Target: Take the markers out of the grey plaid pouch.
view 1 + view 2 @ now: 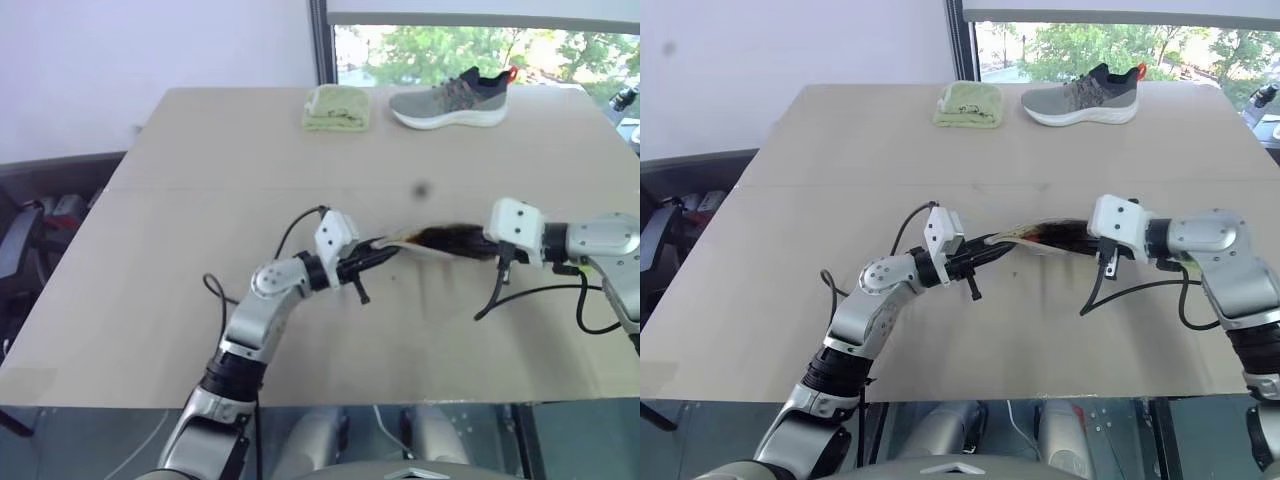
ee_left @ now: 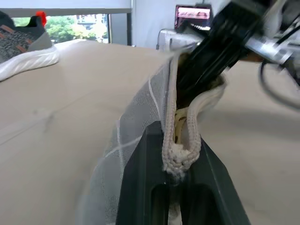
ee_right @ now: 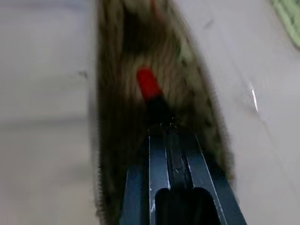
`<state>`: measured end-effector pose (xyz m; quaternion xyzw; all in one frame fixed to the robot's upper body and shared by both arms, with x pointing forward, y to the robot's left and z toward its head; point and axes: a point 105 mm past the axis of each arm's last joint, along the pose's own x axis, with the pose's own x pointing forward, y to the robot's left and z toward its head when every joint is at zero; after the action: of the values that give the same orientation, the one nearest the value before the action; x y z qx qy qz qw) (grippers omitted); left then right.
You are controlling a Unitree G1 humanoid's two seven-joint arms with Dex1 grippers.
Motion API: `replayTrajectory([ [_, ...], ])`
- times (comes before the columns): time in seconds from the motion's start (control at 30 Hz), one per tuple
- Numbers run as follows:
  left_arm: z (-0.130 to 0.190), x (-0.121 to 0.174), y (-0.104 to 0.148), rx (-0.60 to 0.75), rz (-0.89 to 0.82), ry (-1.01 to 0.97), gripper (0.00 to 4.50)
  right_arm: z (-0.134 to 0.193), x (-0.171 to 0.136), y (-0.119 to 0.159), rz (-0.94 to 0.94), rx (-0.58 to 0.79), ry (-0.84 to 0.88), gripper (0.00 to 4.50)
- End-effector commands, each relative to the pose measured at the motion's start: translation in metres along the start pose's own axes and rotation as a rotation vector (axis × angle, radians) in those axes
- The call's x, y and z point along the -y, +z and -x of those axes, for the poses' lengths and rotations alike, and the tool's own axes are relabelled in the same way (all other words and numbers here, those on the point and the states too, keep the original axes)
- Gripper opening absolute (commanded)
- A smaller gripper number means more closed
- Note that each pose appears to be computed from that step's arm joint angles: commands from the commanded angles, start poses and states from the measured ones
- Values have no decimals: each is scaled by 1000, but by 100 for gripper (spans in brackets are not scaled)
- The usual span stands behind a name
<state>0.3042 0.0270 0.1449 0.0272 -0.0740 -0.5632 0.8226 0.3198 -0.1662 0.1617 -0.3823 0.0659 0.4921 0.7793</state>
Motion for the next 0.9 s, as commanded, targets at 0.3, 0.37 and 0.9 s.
replayTrajectory([
  [0.3, -3, 32, 21, 54, 153, -184, 0, -10, -5, 4, 239, -140, 94, 192],
  [0.37, -3, 33, 19, 46, 166, -192, 0, -10, -1, 7, 284, -170, 79, 285],
  [0.9, -5, 36, 38, 149, 464, -251, 0, 22, -27, 33, 290, -352, 410, 432],
])
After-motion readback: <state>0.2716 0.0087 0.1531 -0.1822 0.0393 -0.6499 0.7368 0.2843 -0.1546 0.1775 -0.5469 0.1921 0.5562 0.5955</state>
